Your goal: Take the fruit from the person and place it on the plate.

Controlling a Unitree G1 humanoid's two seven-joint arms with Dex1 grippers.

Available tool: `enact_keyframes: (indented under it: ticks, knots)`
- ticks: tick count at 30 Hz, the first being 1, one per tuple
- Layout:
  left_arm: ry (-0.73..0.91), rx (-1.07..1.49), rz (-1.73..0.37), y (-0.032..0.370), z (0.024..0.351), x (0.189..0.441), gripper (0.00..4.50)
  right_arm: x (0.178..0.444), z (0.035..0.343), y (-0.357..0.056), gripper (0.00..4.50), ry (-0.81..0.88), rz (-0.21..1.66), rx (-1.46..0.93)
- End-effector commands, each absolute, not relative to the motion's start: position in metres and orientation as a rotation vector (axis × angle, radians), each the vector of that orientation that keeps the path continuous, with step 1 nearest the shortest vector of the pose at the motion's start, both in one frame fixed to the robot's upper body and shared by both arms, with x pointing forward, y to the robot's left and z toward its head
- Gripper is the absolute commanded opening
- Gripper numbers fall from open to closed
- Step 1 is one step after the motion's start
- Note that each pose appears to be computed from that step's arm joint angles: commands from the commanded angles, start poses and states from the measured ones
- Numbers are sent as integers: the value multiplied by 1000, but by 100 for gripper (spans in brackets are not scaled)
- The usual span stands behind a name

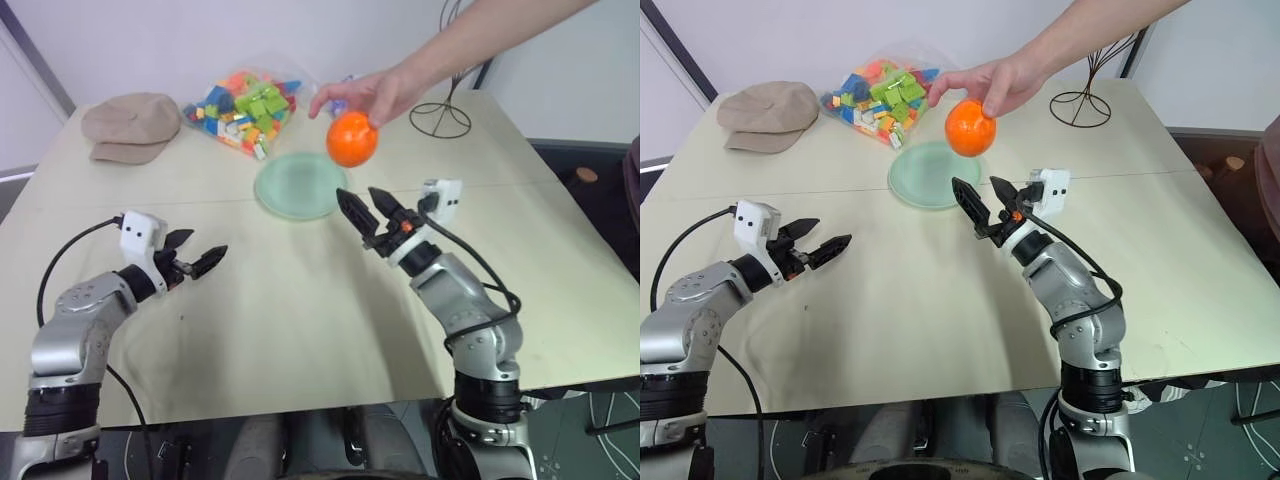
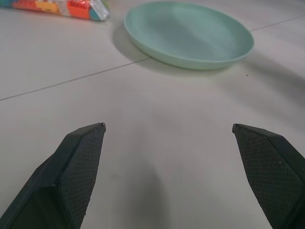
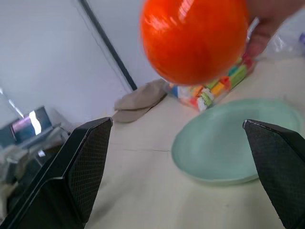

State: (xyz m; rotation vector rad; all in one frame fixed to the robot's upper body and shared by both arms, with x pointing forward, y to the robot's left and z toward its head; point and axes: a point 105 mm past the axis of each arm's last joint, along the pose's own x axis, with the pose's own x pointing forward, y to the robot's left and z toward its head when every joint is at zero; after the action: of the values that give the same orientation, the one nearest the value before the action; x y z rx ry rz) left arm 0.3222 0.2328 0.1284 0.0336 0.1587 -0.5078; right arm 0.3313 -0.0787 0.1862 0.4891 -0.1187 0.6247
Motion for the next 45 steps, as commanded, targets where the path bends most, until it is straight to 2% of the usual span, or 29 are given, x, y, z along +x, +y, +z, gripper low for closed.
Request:
enact_keyframes:
  ticks: [1,5,9,15,25,29,35,45]
  knots:
    - [119,52,-491,238,138,321,447,343,199,-77,449,-211,566,507]
    - [112,51,-485,237,140,321,447,368,203,-88,449,-281,439,465]
    - [111,50,-482,237,141,322,447,378,209,-96,449,-332,394,385]
    - [112,50,-472,238,141,322,447,376,219,-90,449,-380,419,317]
    - [121,49,-465,238,139,319,447,349,229,-56,449,-396,567,284]
    - [122,46,-468,236,138,318,447,353,235,-56,449,-414,539,287]
    - [121,44,-472,235,138,319,447,370,226,-68,449,-398,459,258]
    - [94,45,-488,234,143,316,447,389,240,-69,449,-442,438,273]
